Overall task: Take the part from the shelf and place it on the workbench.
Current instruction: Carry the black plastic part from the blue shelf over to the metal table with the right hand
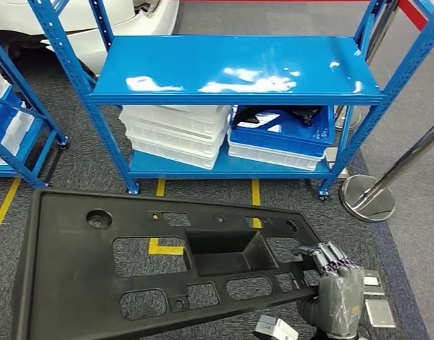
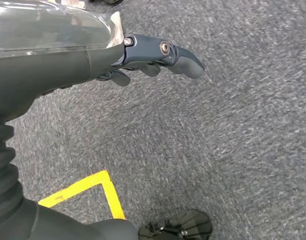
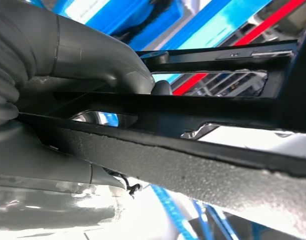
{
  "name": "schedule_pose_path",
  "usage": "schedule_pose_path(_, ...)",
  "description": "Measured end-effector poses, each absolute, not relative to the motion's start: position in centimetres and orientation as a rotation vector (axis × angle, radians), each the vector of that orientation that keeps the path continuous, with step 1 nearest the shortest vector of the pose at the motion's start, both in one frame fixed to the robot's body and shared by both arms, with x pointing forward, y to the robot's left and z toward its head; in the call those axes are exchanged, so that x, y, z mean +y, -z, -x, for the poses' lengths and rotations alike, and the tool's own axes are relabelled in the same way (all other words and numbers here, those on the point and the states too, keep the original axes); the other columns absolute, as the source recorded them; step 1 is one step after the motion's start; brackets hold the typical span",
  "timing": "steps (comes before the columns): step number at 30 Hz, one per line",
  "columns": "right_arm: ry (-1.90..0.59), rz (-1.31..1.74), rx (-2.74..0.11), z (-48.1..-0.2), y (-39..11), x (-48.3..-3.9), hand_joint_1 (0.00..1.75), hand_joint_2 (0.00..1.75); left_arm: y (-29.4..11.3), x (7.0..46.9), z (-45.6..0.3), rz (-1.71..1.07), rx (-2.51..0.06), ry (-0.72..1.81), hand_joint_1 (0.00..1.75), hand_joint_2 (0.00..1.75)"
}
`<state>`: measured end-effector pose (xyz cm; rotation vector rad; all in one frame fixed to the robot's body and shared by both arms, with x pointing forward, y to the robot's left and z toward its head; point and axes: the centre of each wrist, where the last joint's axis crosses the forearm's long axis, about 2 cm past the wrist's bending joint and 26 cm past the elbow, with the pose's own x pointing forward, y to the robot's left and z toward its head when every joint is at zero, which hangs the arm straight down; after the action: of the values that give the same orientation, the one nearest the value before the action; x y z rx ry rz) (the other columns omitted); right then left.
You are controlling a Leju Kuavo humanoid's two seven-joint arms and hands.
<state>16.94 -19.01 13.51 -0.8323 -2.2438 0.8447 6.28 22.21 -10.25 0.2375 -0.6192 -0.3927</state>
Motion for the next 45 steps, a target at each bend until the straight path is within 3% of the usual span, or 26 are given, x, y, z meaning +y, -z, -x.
schedule_pose_path(22, -0.784, 0.800, -2.208, -16.3, -13.0, -19.2, 1.75, 1.75, 10.3, 22.5, -6.1, -0.244, -0.607, 0.393, 0.00, 1.75)
schedule_pose_path(45, -0.538, 0.864, -2.238, -15.2, -14.0, -20.2, 1.75, 1.75, 10.4, 22.6, -5.6, -0.256, -0.593, 0.377, 0.00, 1.75)
